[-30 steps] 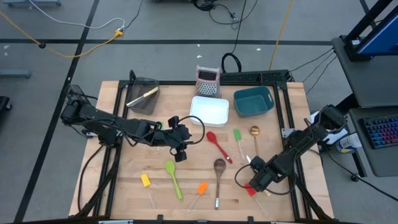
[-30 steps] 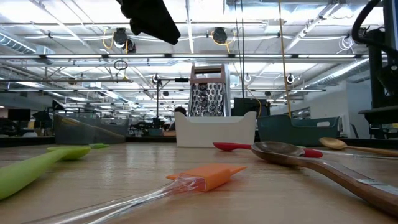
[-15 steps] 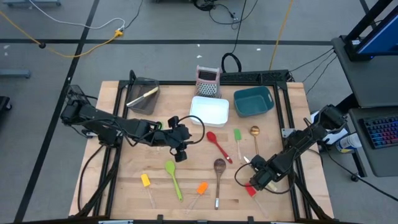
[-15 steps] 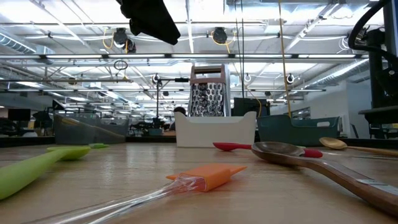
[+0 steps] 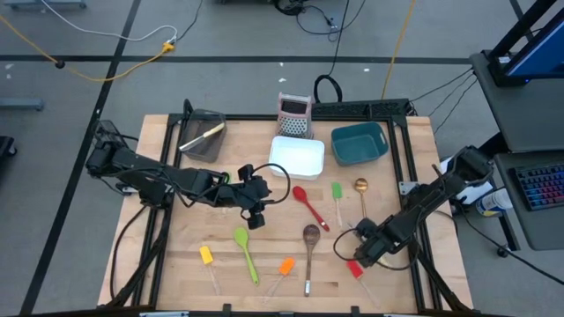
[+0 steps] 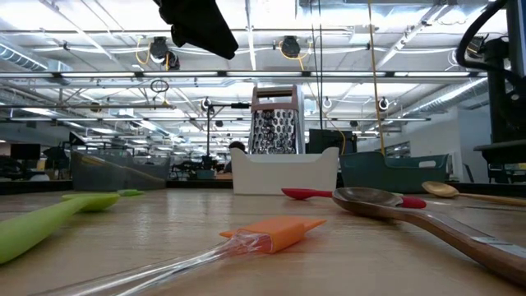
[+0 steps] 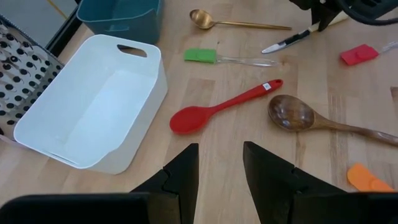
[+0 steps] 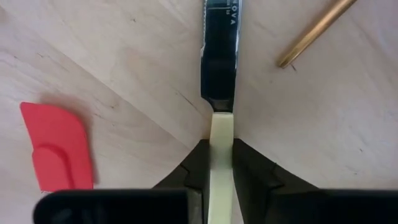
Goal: Pick & Place Kitchen Items
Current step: Put the yellow knife into the black bin
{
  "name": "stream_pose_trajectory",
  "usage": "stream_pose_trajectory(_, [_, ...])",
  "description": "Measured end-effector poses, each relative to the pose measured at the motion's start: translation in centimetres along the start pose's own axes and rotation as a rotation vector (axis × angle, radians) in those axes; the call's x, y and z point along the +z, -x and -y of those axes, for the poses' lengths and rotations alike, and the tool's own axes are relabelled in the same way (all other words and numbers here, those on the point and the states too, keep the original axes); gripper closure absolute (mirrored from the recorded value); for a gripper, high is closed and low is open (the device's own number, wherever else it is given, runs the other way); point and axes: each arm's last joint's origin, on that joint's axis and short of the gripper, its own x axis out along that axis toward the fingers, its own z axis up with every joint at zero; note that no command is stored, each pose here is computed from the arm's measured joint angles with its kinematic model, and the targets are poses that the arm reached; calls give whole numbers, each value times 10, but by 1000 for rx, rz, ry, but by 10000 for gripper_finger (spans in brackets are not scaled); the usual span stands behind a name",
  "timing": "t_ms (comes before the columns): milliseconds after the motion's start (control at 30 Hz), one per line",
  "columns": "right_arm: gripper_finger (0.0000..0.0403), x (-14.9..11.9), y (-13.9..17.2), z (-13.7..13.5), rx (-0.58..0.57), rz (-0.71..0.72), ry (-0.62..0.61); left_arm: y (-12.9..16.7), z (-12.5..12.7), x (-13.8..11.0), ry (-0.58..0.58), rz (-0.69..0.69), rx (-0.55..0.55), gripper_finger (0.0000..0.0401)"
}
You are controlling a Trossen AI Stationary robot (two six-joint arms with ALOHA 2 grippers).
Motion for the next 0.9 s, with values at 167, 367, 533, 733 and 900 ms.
stream_pose_trajectory(167, [362,0,11,2,63,54,5,0,0,0,0,-1,-1,270])
stream_pose_trajectory(367, [363,1,23,5,119,99,53,0,0,0,-2,-5,1,270])
stream_pose_trajectory(533, [362,3,29,5,157,110,87,0,0,-1,-2,-5,1,270])
stream_pose_trajectory(733, [362,9,34,6,176,181,115,0,0,-1,-4,-5,1,270])
stream_pose_trajectory(900, [362,15,40,7,197,204,147,0,0,-1,-5,-5,1,270])
